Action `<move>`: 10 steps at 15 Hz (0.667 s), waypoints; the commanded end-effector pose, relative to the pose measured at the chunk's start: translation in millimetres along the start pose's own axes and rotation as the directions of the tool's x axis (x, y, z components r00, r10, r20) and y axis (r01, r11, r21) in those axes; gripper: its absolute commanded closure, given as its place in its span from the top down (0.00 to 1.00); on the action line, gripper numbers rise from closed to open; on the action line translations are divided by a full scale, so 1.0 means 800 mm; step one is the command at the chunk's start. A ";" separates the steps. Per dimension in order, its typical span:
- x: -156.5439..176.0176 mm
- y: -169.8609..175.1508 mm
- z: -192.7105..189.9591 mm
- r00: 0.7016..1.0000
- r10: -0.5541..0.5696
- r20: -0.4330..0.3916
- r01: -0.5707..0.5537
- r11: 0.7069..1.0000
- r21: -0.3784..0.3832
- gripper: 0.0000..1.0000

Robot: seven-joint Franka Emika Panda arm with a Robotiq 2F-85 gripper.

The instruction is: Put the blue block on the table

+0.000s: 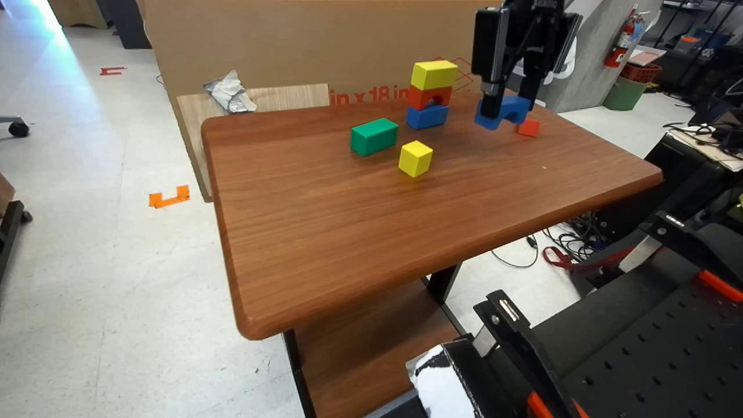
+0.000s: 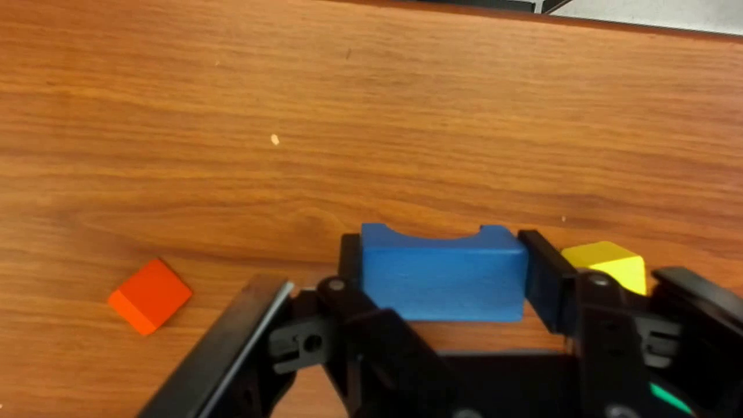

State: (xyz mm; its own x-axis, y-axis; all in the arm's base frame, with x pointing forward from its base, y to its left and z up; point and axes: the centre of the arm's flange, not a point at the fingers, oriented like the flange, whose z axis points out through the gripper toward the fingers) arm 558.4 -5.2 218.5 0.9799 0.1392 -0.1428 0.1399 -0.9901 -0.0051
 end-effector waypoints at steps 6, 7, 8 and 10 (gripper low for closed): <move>0.004 0.026 0.081 0.996 0.063 0.061 -0.061 0.997 -0.036 0.42; 0.004 0.028 0.087 0.996 0.065 0.068 -0.062 0.997 -0.041 0.42; 0.004 0.029 0.088 0.995 0.069 0.071 -0.066 0.997 -0.046 0.42; 0.002 0.029 0.085 0.995 0.067 0.069 -0.064 0.997 -0.049 0.93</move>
State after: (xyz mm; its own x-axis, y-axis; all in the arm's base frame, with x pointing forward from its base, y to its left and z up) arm 550.4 -26.3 160.5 0.9736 0.0765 -0.2149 0.0842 -0.9961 0.0270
